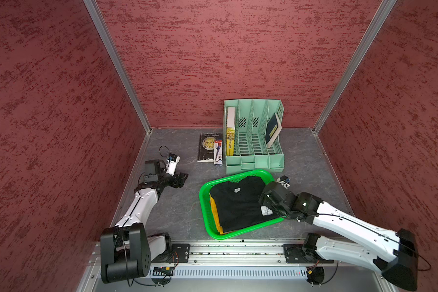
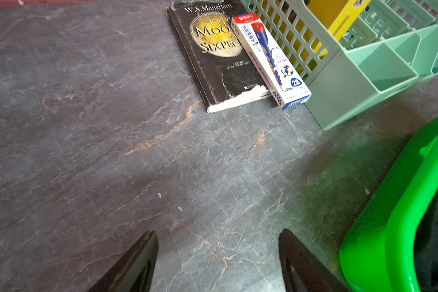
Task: Put the folded t-shirts into the basket
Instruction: Move the bin to the center of the board, then reset both arms
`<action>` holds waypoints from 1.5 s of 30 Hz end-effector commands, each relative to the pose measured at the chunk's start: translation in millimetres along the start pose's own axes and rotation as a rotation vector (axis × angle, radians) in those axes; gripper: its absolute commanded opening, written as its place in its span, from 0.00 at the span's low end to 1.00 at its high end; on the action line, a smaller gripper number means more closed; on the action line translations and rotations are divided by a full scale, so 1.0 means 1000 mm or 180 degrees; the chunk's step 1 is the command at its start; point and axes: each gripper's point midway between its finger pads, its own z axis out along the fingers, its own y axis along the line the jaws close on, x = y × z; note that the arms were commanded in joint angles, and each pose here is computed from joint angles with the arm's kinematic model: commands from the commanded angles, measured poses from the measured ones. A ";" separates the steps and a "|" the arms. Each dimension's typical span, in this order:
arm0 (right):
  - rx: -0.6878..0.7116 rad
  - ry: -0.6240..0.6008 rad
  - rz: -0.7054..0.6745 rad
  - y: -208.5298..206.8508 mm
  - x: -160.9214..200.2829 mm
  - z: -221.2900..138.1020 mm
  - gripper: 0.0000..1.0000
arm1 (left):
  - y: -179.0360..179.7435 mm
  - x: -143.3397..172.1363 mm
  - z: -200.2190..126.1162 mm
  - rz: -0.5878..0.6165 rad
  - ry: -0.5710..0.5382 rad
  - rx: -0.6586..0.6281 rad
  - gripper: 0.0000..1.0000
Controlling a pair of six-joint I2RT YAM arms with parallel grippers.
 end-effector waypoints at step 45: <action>0.0087 -0.2337 -0.1774 -0.102 -0.215 0.110 0.99 | 0.042 -0.031 0.042 -0.0268 -0.1372 -0.0669 1.00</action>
